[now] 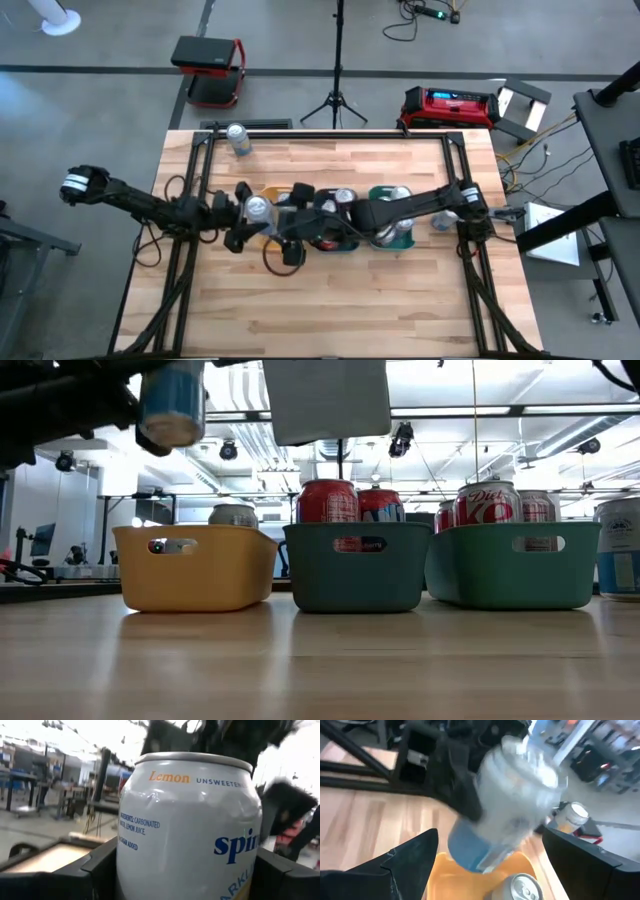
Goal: Sort soda cans
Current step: Put the top right blue-white soda can into the yellow bin
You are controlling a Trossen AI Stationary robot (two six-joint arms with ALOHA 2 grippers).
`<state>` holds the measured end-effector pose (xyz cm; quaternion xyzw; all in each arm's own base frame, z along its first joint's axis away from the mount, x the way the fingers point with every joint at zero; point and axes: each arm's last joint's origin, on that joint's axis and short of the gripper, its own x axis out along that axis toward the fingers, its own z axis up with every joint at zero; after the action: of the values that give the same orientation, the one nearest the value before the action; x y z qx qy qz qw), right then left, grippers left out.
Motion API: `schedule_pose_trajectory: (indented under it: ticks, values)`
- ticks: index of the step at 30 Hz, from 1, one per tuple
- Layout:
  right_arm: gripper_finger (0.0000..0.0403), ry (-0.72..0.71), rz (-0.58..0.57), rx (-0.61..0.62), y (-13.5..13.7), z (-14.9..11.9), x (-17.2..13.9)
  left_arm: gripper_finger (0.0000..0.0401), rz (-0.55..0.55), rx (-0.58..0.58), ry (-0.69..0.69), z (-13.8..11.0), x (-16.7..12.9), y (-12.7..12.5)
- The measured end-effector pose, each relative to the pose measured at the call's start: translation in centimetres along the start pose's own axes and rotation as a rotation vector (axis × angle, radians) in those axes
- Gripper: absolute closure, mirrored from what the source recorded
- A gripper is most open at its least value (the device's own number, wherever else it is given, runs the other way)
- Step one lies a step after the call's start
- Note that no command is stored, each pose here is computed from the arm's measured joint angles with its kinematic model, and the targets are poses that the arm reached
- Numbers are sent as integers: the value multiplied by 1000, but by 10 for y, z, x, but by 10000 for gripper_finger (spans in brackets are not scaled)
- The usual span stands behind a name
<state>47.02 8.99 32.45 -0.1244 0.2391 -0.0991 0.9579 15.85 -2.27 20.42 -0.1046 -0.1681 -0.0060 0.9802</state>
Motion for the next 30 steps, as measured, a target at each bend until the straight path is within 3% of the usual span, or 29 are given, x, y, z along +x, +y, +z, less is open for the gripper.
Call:
schedule_pose_trajectory:
  ticks: [5,8,14,20,30]
  values:
    - [48,-162,-55,56,3,-9,-12,118,-32,21,-56,7,-1,-2]
    - [48,-278,-59,162,-1,-19,-17,118,-80,58,-83,11,0,-4]
    - [48,-304,143,304,-12,-51,16,118,-133,128,-64,24,25,-12]
    - [49,-299,137,266,-12,-56,22,118,-137,126,-49,30,47,-18]
    - [73,-328,142,247,-18,-51,21,118,-139,122,-49,26,57,-19]
